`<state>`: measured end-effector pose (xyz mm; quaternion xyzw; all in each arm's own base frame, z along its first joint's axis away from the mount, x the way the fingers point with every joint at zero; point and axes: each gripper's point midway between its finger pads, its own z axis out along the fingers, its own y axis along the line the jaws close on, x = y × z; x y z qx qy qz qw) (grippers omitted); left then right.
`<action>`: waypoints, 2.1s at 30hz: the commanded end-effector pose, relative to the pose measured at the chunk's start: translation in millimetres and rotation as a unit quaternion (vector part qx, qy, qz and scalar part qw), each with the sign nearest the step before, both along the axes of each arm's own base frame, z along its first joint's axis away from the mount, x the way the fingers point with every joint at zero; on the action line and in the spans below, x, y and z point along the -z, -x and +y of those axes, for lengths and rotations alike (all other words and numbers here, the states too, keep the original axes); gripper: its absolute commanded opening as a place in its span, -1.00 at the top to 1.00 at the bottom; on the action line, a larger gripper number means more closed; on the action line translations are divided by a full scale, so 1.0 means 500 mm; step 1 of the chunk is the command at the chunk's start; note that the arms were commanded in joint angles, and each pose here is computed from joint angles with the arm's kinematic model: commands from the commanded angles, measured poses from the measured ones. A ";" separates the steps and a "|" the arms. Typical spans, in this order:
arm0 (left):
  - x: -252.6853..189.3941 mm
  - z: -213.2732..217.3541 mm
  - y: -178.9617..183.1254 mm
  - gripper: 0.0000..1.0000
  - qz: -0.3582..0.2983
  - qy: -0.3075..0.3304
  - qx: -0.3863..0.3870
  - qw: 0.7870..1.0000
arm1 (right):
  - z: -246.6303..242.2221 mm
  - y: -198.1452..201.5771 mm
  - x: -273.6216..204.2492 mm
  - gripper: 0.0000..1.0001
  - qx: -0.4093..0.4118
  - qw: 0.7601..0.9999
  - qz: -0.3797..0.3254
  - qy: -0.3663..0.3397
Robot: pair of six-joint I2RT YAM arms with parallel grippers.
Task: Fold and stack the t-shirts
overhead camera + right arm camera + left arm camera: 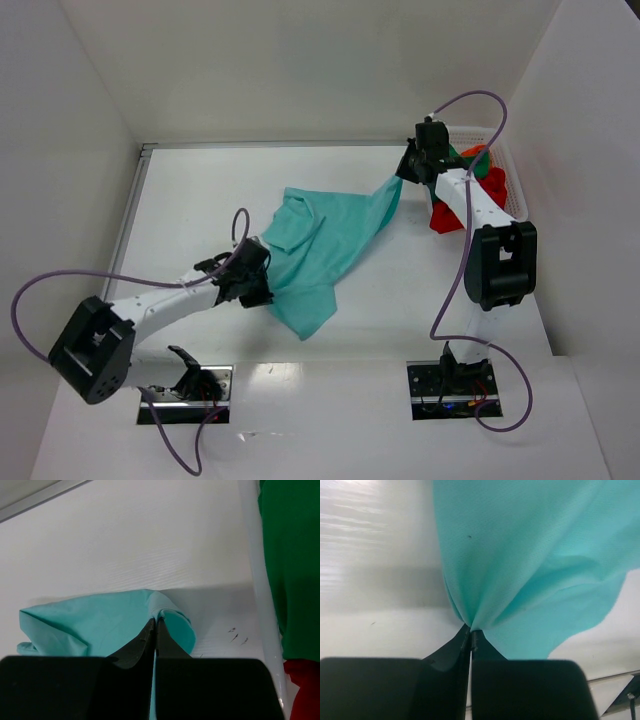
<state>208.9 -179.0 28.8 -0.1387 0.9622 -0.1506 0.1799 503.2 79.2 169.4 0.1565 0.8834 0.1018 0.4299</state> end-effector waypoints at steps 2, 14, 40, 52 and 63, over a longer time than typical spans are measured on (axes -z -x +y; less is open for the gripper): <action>-0.178 0.014 -0.074 1.00 -0.121 -0.008 0.004 0.993 | -0.018 -0.015 -0.047 1.00 0.014 0.999 -0.033 0.013; -0.604 0.216 -0.229 1.00 -0.408 -0.063 -0.046 0.910 | -0.033 0.078 -0.410 1.00 0.013 0.979 -0.204 -0.005; -1.106 0.368 0.123 1.00 -0.679 -0.066 -0.140 0.718 | -0.066 0.648 -0.820 1.00 -0.045 0.883 -0.464 -0.058; -0.819 0.322 -0.180 1.00 -0.535 -0.071 -0.182 0.822 | -0.034 0.310 -0.533 1.00 -0.016 0.952 -0.301 -0.050; -0.440 0.340 -0.348 1.00 -0.366 -0.116 -0.226 0.895 | 0.034 0.087 -0.111 1.00 -0.025 0.988 -0.122 -0.093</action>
